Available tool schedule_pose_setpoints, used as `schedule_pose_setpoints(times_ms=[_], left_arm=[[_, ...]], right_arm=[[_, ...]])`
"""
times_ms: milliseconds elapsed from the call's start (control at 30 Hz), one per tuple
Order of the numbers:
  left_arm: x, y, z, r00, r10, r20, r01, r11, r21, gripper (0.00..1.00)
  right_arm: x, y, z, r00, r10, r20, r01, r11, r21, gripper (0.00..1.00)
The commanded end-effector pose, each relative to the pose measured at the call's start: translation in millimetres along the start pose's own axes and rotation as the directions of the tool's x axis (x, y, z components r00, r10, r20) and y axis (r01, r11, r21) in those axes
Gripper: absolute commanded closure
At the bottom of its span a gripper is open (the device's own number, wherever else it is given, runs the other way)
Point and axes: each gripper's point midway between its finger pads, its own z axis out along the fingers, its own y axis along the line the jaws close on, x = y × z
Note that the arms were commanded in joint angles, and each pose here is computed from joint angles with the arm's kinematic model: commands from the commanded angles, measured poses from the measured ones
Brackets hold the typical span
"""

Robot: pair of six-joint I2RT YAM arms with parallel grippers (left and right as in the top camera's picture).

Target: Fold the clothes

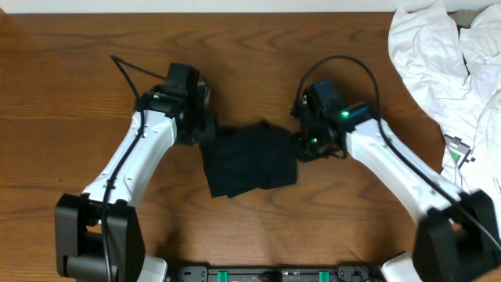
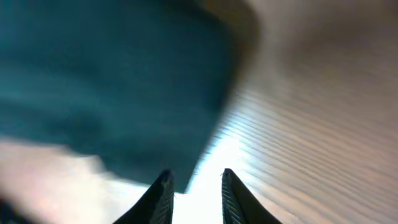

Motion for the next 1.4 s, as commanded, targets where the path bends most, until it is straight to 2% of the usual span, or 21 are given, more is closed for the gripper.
schedule_pose_setpoints(times_ms=[0, 200, 400, 533, 733, 833, 1033, 1167, 1367], left_arm=[[-2, -17, 1, 0.988, 0.154, 0.012, -0.155, 0.986, 0.061, 0.67], [3, -40, 14, 0.963, 0.27, 0.007, -0.269, 0.958, 0.096, 0.67], [4, -40, 34, 0.96, 0.278, -0.022, -0.274, 0.957, 0.098, 0.67], [4, -32, 52, 0.962, 0.269, -0.049, -0.266, 0.961, 0.073, 0.66], [-3, -21, 83, 0.965, 0.259, -0.053, -0.257, 0.966, 0.029, 0.66], [-4, -5, 95, 0.973, 0.219, -0.067, -0.223, 0.973, -0.054, 0.66], [15, 13, 113, 0.969, 0.186, -0.161, -0.205, 0.972, -0.112, 0.66], [34, 22, 119, 0.956, 0.166, -0.242, -0.201, 0.972, -0.125, 0.66], [50, 32, 122, 0.947, 0.154, -0.283, -0.202, 0.968, -0.15, 0.66]], right_arm=[[-3, 50, -13, 0.991, -0.125, 0.038, 0.13, 0.97, -0.205, 0.83], [-3, 67, 9, 0.99, -0.141, 0.02, 0.142, 0.959, -0.244, 0.89], [-13, 94, 33, 0.997, -0.073, -0.003, 0.066, 0.914, -0.399, 0.92], [-16, 96, 51, 0.999, -0.031, -0.035, 0.013, 0.903, -0.429, 0.93], [-5, 86, 80, 0.993, -0.002, -0.119, -0.047, 0.912, -0.408, 0.93], [9, 76, 99, 0.981, 0.022, -0.192, -0.095, 0.921, -0.377, 0.92], [41, 44, 137, 0.939, 0.093, -0.332, -0.184, 0.949, -0.255, 0.95], [45, 23, 143, 0.934, 0.101, -0.342, -0.177, 0.963, -0.201, 0.95], [35, -2, 137, 0.945, 0.118, -0.304, -0.181, 0.966, -0.186, 0.93]])
